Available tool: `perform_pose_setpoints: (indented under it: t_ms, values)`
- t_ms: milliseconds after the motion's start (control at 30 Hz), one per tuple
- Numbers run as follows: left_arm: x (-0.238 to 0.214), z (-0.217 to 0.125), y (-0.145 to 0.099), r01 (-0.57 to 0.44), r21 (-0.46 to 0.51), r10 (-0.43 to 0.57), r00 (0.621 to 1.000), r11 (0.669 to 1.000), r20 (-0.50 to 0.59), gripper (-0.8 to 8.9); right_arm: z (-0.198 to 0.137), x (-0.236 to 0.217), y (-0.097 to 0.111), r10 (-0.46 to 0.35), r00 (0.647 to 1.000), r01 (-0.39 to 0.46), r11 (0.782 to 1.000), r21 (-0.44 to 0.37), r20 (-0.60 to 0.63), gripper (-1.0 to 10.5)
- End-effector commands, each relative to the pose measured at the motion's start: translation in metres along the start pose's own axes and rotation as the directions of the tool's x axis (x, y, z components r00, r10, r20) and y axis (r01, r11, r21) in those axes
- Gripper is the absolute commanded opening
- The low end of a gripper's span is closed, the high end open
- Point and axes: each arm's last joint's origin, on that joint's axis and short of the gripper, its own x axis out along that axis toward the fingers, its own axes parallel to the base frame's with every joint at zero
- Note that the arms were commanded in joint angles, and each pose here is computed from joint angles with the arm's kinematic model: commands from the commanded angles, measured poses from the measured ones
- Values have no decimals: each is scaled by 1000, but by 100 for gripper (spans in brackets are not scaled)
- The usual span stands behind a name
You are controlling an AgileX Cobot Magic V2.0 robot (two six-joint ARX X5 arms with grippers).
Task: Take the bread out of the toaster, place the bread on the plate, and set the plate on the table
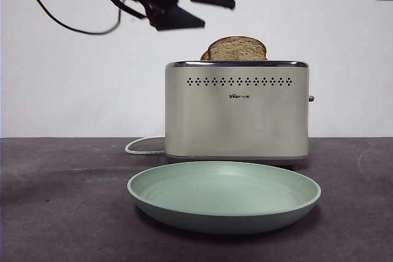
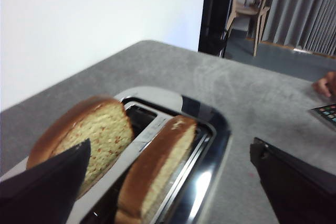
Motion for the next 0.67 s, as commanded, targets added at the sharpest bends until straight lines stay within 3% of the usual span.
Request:
perform_pose_setpoints:
  t_ms: [33,233,500,633,667]
  values:
    - [14,-7,3,4,13,-4,1000,1000,-13,616,1,-1,1,1,1000,-1,1000,-10,7,628]
    - [30,-23,4,-18,22,19,998,1000,-61,605,1,-1,1,1,1000,0,1000,-17,7,627]
    - [36,-28,-5,7,36,-4,996,999,-85,113,1,-1,0,-3,1000,3,1000,-17,5,626]
    - [36,-28,-5,8,36,-5,996,999,-85,-15,1,0,0,-3,1000,3,1000,-16,5,626]
    - [36,-27,-5,9,36,-6,996,999,-84,-10,1,0,0,-3,1000,3,1000,-15,3,626]
